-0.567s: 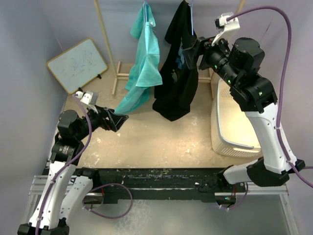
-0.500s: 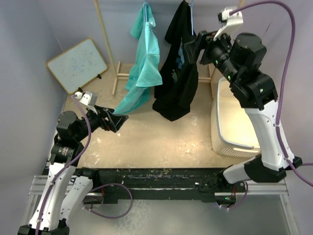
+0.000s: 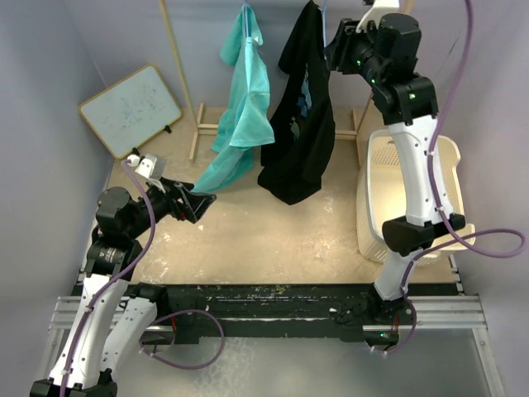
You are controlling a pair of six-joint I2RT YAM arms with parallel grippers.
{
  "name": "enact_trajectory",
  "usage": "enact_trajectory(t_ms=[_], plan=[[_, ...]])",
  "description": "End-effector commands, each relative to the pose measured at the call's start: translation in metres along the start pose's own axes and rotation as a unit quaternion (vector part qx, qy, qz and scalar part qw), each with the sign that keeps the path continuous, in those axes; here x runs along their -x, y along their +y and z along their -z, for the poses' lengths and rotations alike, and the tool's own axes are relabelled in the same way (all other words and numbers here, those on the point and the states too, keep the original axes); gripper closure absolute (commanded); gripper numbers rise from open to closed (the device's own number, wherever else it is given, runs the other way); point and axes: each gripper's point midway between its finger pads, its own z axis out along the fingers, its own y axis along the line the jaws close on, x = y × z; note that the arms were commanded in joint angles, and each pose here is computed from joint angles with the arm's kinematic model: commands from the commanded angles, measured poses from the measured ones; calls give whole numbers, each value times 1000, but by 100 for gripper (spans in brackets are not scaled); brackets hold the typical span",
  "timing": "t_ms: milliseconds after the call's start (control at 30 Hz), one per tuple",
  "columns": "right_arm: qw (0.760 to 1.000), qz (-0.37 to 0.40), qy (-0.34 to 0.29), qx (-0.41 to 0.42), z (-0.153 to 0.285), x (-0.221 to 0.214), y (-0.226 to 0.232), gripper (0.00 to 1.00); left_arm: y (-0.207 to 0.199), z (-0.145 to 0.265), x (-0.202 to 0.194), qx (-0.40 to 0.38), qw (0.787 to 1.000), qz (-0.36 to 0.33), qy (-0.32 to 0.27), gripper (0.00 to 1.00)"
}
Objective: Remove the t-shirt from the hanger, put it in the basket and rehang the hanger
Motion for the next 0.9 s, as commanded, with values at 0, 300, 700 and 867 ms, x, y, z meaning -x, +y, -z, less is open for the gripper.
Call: enact_trajectory(t_ms=[0, 300, 700, 867], plan=[[998, -4, -24, 54, -2, 13, 22, 49, -3, 1, 11, -8, 1000, -21, -22, 10], [999, -9, -9, 50, -35, -6, 20, 55, -4, 1, 12, -8, 999, -22, -24, 10], [1000, -9, -21, 9, -48, -6, 4, 100, -2, 1, 13, -2, 999, -21, -26, 11], [998, 0, -61, 5, -28, 23, 2, 100, -3, 3, 15, -2, 999, -21, -31, 7]])
